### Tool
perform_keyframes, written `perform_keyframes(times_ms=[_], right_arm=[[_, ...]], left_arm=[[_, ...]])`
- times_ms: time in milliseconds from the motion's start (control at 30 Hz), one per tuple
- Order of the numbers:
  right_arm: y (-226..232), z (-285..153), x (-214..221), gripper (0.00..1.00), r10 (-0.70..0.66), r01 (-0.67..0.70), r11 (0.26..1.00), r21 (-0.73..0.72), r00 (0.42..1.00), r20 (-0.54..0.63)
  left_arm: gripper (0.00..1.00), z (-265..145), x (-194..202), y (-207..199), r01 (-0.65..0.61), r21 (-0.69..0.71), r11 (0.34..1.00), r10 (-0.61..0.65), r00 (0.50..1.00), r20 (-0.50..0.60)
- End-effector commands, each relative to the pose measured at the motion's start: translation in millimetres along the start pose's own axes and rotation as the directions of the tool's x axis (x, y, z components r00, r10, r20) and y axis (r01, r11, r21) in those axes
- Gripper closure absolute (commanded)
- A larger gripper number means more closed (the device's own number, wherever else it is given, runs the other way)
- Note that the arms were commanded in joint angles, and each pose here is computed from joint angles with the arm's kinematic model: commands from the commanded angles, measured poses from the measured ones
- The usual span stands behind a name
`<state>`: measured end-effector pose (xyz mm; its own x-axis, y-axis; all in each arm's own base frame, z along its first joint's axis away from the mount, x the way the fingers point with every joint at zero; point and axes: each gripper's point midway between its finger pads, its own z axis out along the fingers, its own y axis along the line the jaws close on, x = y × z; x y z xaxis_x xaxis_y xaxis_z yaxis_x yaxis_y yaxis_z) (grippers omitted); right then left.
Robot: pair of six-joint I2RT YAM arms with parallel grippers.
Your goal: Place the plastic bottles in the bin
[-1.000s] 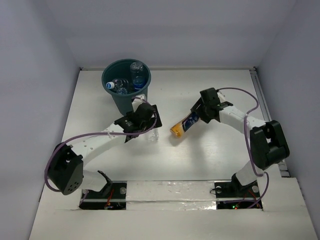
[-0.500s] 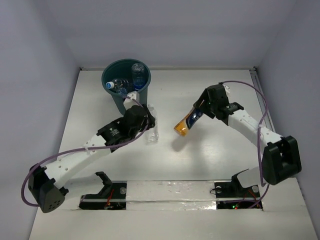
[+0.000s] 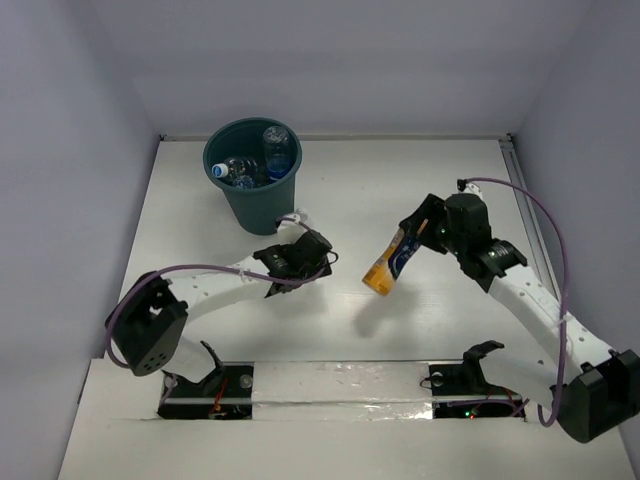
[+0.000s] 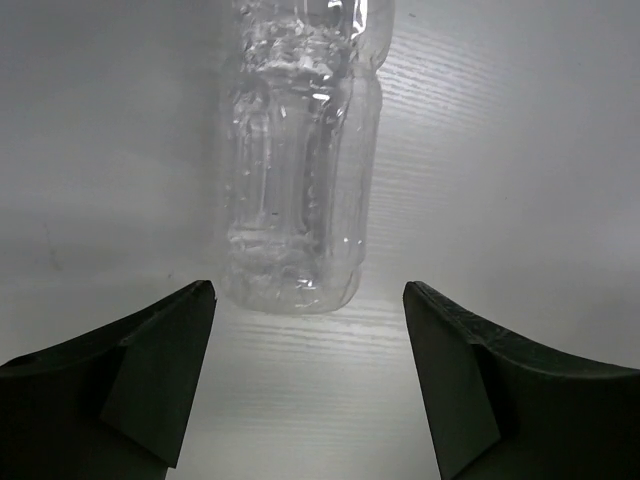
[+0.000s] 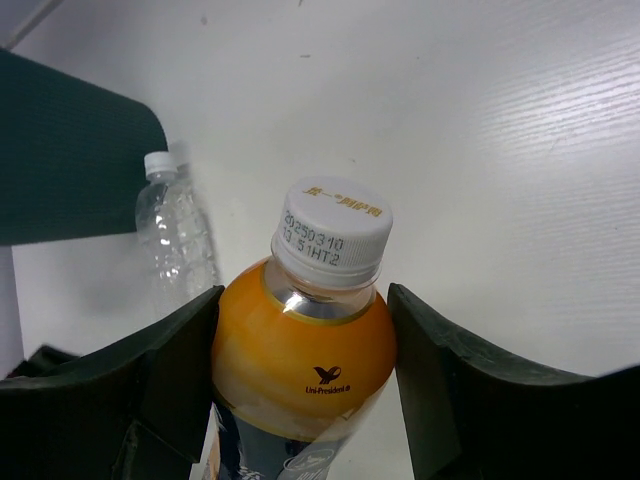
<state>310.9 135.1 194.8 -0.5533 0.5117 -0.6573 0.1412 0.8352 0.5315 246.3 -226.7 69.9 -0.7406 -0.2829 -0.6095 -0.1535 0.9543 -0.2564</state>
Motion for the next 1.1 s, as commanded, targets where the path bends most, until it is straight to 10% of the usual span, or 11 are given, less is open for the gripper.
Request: perform_keyframes(times_ms=[0,833,1067], right_arm=[[-5.4,-10.4,12.1,0.39,-0.042,0.041,0.999,-0.033,0.999,-0.031],[-8.3,-34.2,16.2,0.37,-0.107,0.104,0.993,-0.060,0.993,-0.049],[4.7,-51.9,-8.2,0.38,-0.122,0.122,0.990,-0.071,0.992,0.008]], left_arm=[[0.26,-3.8,-28.9,-27.0,0.065,0.039,0.997,-0.068,0.994,0.088],[0.13,48.3,-17.0,-14.0,-0.085,-0.144,0.986,0.097,0.992,0.076],[0.55,55.0,-15.7,-20.9,-0.101,-0.113,0.988,0.108,0.993,0.054]])
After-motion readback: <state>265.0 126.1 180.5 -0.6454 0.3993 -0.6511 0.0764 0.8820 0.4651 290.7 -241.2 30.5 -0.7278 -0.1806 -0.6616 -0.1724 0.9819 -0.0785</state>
